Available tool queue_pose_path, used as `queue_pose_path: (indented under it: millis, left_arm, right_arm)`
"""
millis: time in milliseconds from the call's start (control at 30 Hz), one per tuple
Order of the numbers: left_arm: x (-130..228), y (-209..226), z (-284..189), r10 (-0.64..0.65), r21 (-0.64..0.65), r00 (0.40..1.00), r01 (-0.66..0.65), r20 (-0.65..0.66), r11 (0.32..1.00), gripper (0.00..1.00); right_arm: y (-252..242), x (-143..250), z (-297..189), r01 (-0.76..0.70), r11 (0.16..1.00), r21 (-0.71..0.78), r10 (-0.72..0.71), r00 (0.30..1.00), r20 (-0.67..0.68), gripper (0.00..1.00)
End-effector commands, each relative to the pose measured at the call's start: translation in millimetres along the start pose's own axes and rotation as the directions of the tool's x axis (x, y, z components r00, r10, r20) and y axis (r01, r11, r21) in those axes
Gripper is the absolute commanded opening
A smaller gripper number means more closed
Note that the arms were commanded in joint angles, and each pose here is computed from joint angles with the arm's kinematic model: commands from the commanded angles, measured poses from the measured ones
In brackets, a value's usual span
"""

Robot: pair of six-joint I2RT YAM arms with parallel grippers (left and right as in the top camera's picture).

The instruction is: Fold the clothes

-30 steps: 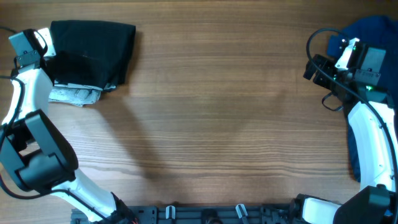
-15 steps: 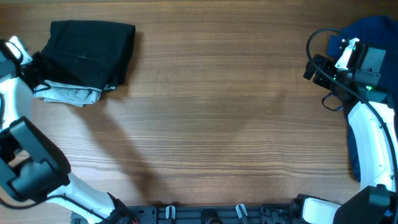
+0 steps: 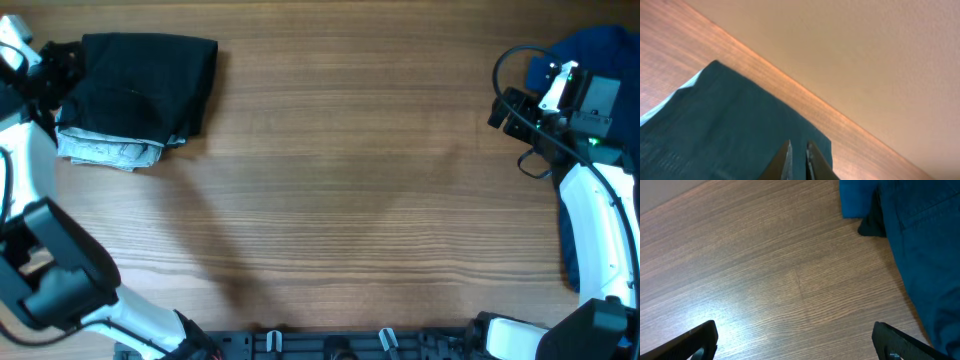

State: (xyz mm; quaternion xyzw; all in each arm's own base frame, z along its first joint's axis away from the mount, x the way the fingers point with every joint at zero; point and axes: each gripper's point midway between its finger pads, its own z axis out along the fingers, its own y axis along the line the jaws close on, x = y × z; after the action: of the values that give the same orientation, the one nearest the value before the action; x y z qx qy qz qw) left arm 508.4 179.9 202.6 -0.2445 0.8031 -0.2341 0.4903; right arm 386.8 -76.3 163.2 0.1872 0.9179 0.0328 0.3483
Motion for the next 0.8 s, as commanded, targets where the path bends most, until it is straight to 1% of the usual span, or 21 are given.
queue_pose_path:
  millis: [0,67,167,300,367,433,500,600,633,700,767]
  left_arm:
    - [20.2,12.1,33.0,-0.018,0.032,0.999,0.019,-0.036,0.999,0.15]
    - [27.6,28.0,45.1,-0.029,0.003,0.999,0.029,-0.036,1.000,0.16]
    - [48.1,75.2,61.5,-0.094,-0.133,0.995,0.088,-0.043,0.987,0.16]
    - [81.2,110.3,75.4,-0.154,-0.188,0.983,0.133,-0.100,0.973,0.16]
    - [105.7,128.0,81.9,-0.197,-0.221,0.969,0.162,-0.146,0.962,0.16]
    - [119.5,136.1,86.1,-0.218,-0.231,0.961,0.176,-0.171,0.957,0.13]
    - [124.1,128.8,87.6,-0.225,-0.192,0.954,0.187,-0.197,0.963,0.09]
    - [99.8,84.3,86.9,-0.210,0.000,0.959,0.213,-0.188,0.977,0.05]
    - [77.6,55.5,81.3,-0.220,0.094,0.962,0.237,-0.162,0.967,0.04]
    - [50.3,22.7,70.1,-0.221,0.173,0.968,0.240,-0.122,0.955,0.04]
    - [22.9,-15.2,54.0,-0.192,0.237,0.979,0.204,-0.070,0.950,0.04]
  right_arm:
    - [-2.4,-2.5,-3.4,0.019,1.000,0.015,-0.019,1.000,0.014,1.00]
    - [-2.4,-2.4,-3.4,0.019,1.000,0.015,-0.019,1.000,0.013,1.00]
    - [-2.4,-2.4,-3.4,0.019,1.000,0.015,-0.019,1.000,0.013,1.00]
    - [-2.4,-2.4,-3.4,0.019,1.000,0.015,-0.019,1.000,0.013,1.00]
    - [-2.4,-2.4,-3.4,0.019,1.000,0.015,-0.019,1.000,0.013,1.00]
    - [-2.4,-2.4,-3.4,0.019,1.000,0.015,-0.019,1.000,0.013,1.00]
    - [-2.4,-2.4,-3.4,0.019,1.000,0.015,-0.019,1.000,0.013,1.00]
    - [-2.4,-2.6,-3.4,0.019,1.000,0.015,-0.019,1.000,0.014,1.00]
    - [-2.4,-2.3,-3.4,0.019,1.000,0.015,-0.019,1.000,0.013,1.00]
    - [-2.4,-2.5,-3.4,0.019,1.000,0.015,-0.019,1.000,0.014,1.00]
    - [-2.4,-2.5,-3.4,0.019,1.000,0.015,-0.019,1.000,0.014,1.00]
